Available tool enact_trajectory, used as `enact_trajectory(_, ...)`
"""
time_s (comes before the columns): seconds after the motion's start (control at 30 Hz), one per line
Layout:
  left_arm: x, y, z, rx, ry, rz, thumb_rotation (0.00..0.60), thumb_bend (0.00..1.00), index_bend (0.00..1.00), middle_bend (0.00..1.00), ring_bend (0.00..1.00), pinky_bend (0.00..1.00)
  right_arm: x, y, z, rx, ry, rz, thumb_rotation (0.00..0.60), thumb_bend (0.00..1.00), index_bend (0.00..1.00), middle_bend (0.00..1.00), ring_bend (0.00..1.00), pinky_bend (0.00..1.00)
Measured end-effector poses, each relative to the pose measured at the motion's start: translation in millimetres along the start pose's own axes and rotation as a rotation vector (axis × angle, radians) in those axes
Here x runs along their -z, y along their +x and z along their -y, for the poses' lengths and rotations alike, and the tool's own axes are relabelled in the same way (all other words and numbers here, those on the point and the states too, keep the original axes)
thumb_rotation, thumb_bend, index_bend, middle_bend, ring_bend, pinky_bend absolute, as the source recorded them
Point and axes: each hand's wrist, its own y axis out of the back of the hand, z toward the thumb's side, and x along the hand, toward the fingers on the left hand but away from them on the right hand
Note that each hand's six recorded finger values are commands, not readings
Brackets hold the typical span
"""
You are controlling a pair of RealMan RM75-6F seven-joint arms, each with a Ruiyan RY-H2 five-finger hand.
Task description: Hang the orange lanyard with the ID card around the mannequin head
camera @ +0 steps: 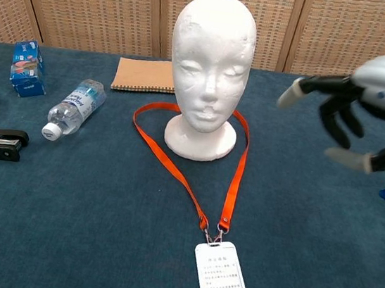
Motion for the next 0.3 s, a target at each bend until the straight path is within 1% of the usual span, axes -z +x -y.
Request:
enact_trajectory(0.03,0,-2,0,-0.002,0.000,0.000,0.600,0.00,0.00,0.00,0.00,0.00,16,13,-4,0.025,0.003,0.048,0.600,0.07,0.02,0.20,0.15,0.28)
enact_trajectory(0.07,0,-6,0,-0.004,0.000,0.000,0.600,0.00,0.00,0.00,0.00,0.00,27,24,-6,0.039,0.005,0.087,0.600,0.01,0.00,0.07,0.04,0.10)
enact_trajectory(0.1,1,-9,0,-0.006,-0.001,-0.002,0.600,0.00,0.00,0.00,0.00,0.00,37,34,-7,0.050,0.007,0.129,0.600,0.00,0.00,0.02,0.00,0.04)
enact_trajectory(0.13,2,-12,0,-0.006,-0.001,-0.003,0.600,0.00,0.00,0.00,0.00,0.00,49,47,-7,0.055,0.009,0.187,0.600,0.00,0.00,0.00,0.00,0.00)
enact_trajectory(0.2,4,-21,1,-0.005,-0.001,-0.011,0.600,0.00,0.00,0.00,0.00,0.00,65,63,-7,0.056,0.009,0.273,0.600,0.00,0.00,0.00,0.00,0.00)
enact_trajectory(0.23,6,-25,1,-0.003,0.001,-0.015,0.600,0.00,0.00,0.00,0.00,0.00,75,74,-7,0.058,0.001,0.336,0.600,0.00,0.00,0.00,0.00,0.00)
enact_trajectory(0.3,9,-36,5,0.013,0.004,-0.019,0.600,0.00,0.00,0.00,0.00,0.00,88,91,-7,0.076,-0.006,0.428,0.600,0.00,0.00,0.00,0.00,0.00)
